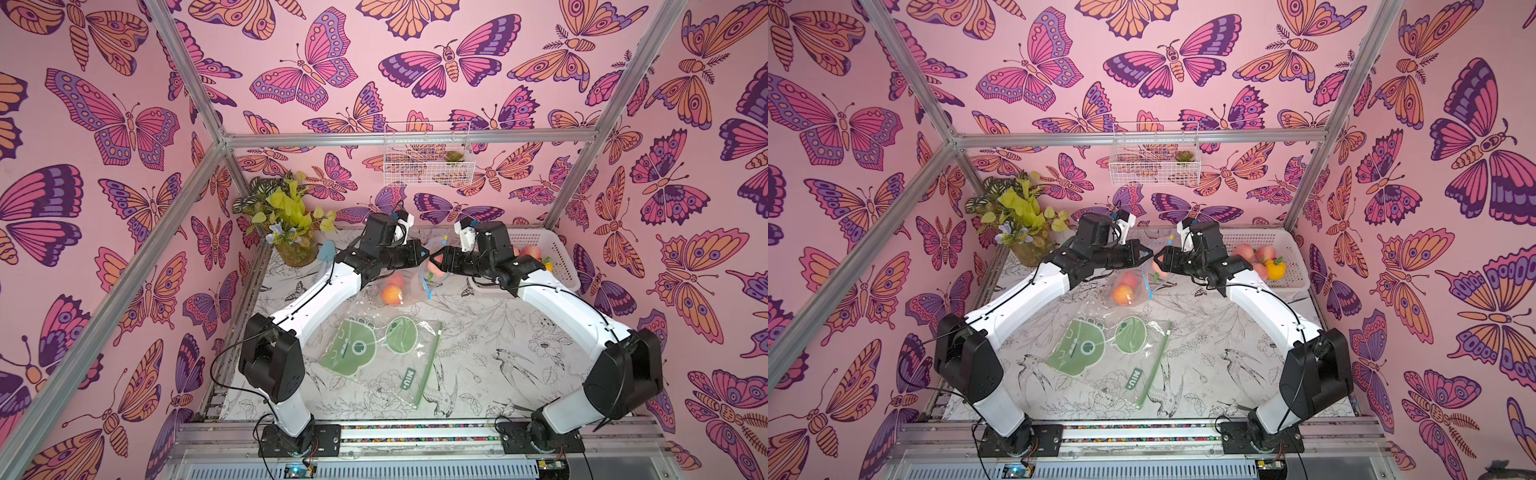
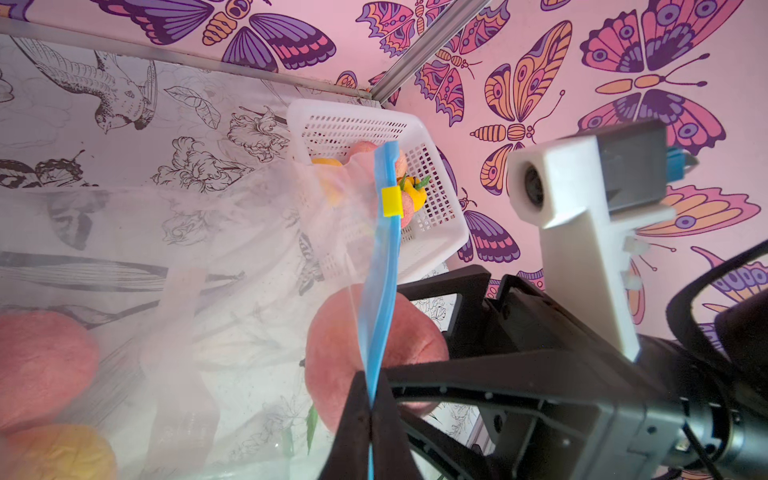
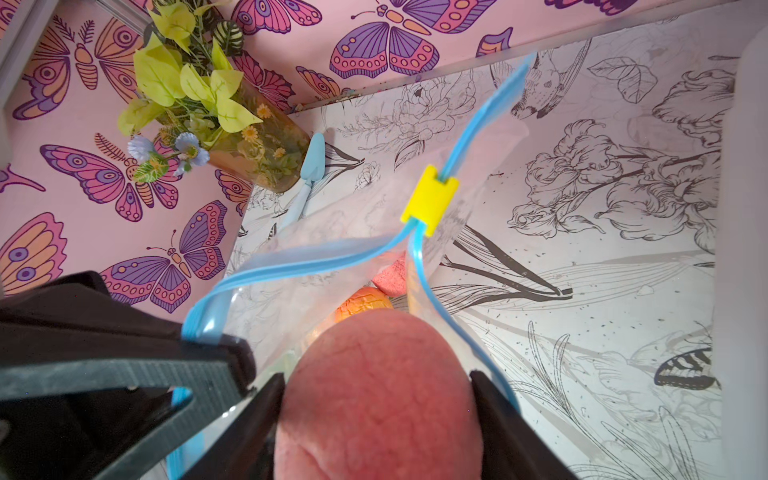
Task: Place the peach in a zip-top bag and seal the zipper
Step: Place the peach in the zipper food storage bag.
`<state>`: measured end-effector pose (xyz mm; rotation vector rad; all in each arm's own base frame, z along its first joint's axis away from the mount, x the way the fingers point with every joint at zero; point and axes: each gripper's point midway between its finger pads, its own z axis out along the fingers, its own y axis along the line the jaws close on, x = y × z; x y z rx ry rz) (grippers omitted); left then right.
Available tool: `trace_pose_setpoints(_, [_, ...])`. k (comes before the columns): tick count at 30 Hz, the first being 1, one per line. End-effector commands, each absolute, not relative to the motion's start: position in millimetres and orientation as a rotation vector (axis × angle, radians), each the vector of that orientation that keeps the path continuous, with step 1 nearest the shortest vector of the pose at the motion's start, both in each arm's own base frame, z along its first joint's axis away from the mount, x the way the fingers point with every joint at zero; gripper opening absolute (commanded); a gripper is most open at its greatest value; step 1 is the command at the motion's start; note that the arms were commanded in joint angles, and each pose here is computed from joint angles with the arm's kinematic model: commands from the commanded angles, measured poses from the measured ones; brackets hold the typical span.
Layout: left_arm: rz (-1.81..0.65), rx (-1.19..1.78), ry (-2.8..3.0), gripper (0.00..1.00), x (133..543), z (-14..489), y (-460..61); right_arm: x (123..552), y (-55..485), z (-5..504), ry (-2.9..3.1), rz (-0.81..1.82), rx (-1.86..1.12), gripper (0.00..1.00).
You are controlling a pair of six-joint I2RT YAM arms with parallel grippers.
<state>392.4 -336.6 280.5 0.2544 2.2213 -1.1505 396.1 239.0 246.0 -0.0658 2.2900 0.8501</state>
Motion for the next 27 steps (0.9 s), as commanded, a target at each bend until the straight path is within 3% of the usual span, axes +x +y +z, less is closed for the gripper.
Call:
trace_pose_setpoints(1, [-1.186, 0.275, 2.200, 0.00, 393.6, 284.5, -343.0, 399.4, 236.5, 247.4, 2.301, 0.802, -0.060, 0.69])
trace_pose_setpoints(12, [-1.164, 0.260, 2.204, 0.00, 394.0, 281.8, -339.5, 397.2, 243.1, 261.0, 2.245, 0.869, -0.085, 0.83])
trace_pose_setpoints(21, [-1.129, 0.244, 2.200, 0.00, 394.7, 281.8, -334.0, 394.8, 234.8, 271.8, 2.195, 0.828, -0.090, 0.83])
trace_pose_setpoints(27, [-1.097, 0.239, 2.193, 0.00, 395.0, 283.1, -329.3, 396.7, 198.4, 273.8, 2.142, 0.636, 0.039, 0.82])
